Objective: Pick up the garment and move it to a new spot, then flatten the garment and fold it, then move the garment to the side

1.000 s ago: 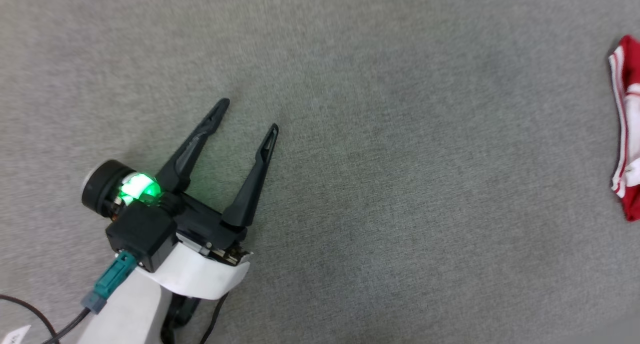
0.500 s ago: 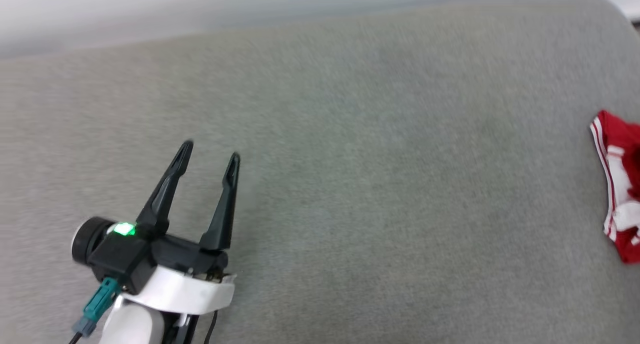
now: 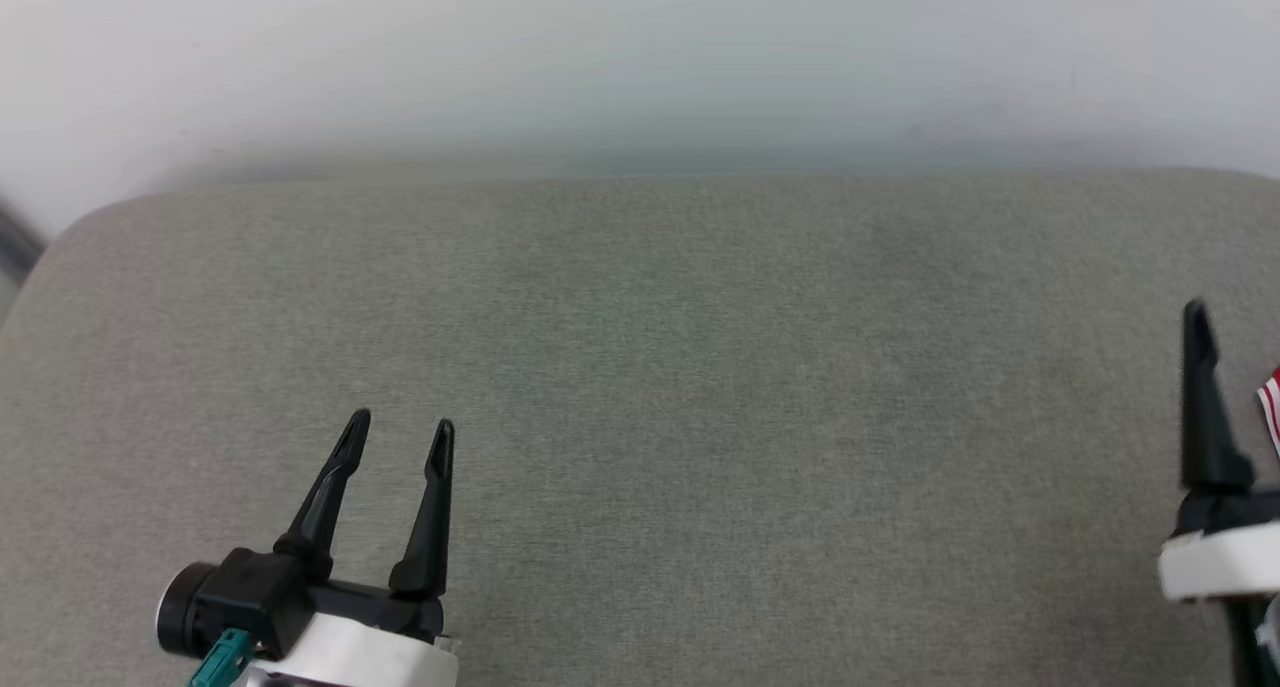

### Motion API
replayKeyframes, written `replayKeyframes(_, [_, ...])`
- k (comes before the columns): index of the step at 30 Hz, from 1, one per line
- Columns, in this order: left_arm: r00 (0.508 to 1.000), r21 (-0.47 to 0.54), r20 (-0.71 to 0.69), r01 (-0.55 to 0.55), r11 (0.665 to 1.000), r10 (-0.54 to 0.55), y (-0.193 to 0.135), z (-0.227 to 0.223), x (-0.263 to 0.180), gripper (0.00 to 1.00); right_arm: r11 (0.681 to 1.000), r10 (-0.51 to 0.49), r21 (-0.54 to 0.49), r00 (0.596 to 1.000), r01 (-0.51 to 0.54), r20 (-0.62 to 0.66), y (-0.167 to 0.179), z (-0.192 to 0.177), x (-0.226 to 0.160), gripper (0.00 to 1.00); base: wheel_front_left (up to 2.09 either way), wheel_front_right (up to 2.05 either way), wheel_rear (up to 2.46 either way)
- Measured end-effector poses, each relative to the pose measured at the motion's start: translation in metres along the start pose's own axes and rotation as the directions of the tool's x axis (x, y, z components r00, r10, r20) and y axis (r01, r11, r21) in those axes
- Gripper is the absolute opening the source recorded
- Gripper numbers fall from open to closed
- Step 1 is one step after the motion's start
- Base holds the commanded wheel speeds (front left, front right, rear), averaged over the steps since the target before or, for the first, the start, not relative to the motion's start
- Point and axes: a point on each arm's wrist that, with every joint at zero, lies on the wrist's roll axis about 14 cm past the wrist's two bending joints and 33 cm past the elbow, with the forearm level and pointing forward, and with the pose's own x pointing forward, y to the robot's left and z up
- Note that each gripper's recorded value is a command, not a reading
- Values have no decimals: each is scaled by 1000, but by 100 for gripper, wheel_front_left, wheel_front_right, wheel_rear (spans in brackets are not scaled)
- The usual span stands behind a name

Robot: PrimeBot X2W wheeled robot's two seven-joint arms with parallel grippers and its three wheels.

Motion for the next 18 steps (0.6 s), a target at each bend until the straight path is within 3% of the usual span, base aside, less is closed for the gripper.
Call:
replayKeyframes(9, [996, 36, -30, -79, 996, 80, 17, -6, -23, 100, 995, 6, 99, 1000, -6, -4, 31, -26, -25, 100, 0, 0, 0])
replayKeyframes(18, [995, 27, -41, -85, 996, 86, 18, -10, -26, 100, 993, 21, 114, 999, -16, -50, 42, -46, -33, 100, 0, 0, 0])
